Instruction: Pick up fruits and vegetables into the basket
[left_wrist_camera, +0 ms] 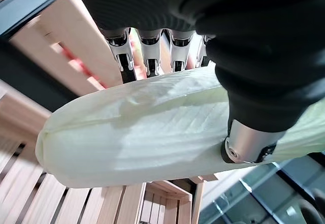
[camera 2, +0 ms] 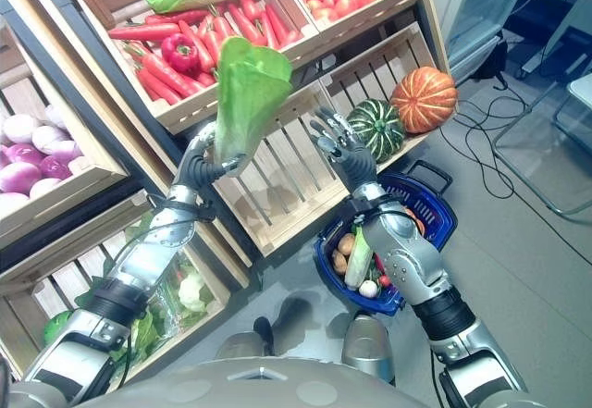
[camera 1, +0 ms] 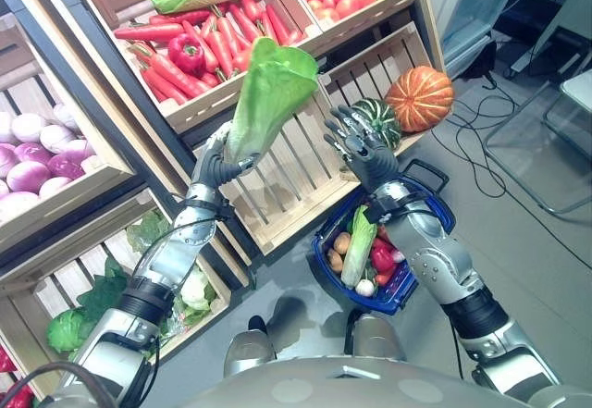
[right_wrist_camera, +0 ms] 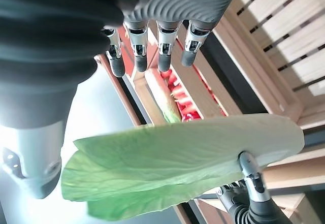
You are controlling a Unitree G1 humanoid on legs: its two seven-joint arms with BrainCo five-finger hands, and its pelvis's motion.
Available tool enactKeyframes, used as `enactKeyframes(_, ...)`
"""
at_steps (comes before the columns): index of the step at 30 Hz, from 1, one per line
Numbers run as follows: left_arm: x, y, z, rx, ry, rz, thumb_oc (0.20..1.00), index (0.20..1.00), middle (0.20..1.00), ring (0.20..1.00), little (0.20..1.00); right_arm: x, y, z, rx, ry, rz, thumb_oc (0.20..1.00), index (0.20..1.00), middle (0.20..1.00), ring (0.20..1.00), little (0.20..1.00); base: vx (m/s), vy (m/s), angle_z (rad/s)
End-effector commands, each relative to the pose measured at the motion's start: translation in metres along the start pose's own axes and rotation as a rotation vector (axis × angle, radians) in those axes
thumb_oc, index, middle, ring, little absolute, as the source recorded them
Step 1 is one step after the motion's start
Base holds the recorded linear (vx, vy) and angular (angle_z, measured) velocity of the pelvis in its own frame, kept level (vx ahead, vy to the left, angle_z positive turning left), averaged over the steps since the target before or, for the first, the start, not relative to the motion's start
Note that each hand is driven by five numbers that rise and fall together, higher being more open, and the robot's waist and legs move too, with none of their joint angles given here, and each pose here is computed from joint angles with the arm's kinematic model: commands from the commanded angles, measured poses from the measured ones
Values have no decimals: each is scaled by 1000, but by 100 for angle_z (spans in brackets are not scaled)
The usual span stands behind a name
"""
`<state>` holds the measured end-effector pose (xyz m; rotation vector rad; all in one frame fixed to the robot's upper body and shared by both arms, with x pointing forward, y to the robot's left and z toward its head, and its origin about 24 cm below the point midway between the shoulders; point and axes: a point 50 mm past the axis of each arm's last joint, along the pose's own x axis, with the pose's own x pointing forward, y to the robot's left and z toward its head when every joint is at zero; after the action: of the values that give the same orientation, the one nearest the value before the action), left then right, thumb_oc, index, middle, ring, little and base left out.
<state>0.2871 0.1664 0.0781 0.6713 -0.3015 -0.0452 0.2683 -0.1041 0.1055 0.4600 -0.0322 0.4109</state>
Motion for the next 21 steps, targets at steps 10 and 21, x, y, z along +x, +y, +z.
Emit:
enactKeyframes(10, 24, 1, 55, 260, -275, -45, 200, 200, 200, 200, 200, 25, 23, 5, 87, -17, -89, 1000, 1000, 1000, 1000, 1000, 2, 9, 1)
enactKeyframes(21, 32, -13, 60, 413, -225, -108, 200, 200, 200, 200, 200, 33, 24, -11, 9, 60, -165, 1000, 1000, 1000, 1000, 1000, 1, 12, 0)
